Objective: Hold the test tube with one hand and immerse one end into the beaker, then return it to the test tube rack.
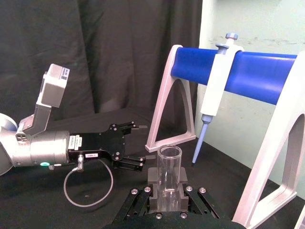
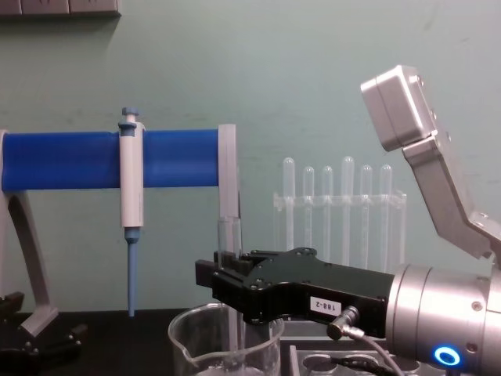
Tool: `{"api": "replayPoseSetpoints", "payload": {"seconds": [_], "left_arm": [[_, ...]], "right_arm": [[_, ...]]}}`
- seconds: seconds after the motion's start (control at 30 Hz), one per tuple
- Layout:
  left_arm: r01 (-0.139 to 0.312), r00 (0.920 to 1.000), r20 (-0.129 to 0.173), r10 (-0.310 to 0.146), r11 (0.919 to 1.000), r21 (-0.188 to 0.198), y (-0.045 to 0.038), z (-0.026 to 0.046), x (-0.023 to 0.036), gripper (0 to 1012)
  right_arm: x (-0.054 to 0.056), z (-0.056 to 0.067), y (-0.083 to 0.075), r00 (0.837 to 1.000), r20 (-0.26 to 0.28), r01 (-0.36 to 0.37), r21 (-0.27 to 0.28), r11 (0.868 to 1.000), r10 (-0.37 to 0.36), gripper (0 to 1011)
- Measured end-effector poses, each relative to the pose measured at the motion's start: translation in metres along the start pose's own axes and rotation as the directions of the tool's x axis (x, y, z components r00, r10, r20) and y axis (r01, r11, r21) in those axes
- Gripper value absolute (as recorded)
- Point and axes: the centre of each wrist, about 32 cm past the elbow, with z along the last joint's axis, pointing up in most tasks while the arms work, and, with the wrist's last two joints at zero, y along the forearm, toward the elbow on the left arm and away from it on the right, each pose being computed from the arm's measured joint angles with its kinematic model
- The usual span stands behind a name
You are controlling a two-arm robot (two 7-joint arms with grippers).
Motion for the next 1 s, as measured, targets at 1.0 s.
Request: {"api": "replayPoseSetpoints", "payload": {"seconds": [1.0], "left_arm": [[0.0,1.0,0.0,0.0,1.0,0.0,0.0,0.0,0.0,1000]], "right_arm": [[0.0,0.0,0.0,1.0,0.0,0.0,0.0,1.0,0.0,228]]}}
